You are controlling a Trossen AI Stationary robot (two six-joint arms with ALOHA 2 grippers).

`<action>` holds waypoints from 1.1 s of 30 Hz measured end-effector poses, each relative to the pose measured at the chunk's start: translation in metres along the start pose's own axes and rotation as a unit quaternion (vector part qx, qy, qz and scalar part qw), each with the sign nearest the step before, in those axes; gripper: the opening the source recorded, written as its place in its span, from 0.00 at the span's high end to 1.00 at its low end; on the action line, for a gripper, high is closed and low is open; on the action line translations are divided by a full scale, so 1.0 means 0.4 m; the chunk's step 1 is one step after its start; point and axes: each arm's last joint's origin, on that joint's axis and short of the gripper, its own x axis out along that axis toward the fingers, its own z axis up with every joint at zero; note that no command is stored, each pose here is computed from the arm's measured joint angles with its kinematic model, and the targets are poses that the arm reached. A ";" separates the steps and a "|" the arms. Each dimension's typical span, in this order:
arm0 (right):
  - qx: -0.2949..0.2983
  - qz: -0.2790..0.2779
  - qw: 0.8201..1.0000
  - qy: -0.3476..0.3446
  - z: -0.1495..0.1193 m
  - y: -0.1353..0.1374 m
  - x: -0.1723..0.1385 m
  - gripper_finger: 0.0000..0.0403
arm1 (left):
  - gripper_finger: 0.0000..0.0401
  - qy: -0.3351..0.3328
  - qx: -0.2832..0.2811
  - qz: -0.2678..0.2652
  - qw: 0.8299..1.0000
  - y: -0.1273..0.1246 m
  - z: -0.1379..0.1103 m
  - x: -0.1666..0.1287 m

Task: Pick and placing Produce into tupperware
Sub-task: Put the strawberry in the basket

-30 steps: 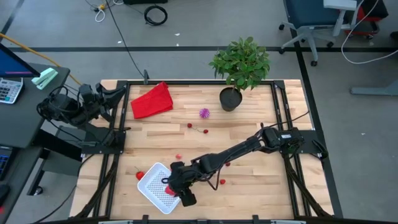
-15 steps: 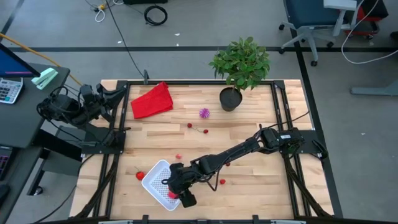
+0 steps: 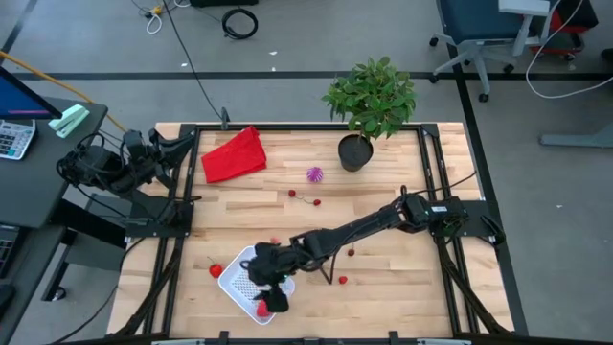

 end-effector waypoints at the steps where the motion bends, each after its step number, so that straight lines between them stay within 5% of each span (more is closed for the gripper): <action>1: 0.015 0.002 1.000 -0.014 0.022 0.002 -0.011 0.30 | 0.94 0.000 -0.007 0.000 1.000 0.000 0.000 0.000; 11: 0.070 0.026 0.990 -0.120 0.175 0.012 -0.115 0.33 | 0.93 -0.007 -0.042 -0.002 0.999 0.000 0.005 0.000; 18: 0.120 0.024 0.987 -0.102 0.166 0.006 -0.113 0.34 | 0.96 -0.013 -0.167 -0.024 0.986 -0.004 0.013 -0.001; 33: 0.143 -0.004 0.988 -0.056 0.124 0.058 -0.097 0.35 | 0.96 0.002 -0.202 -0.067 0.977 -0.010 0.012 -0.001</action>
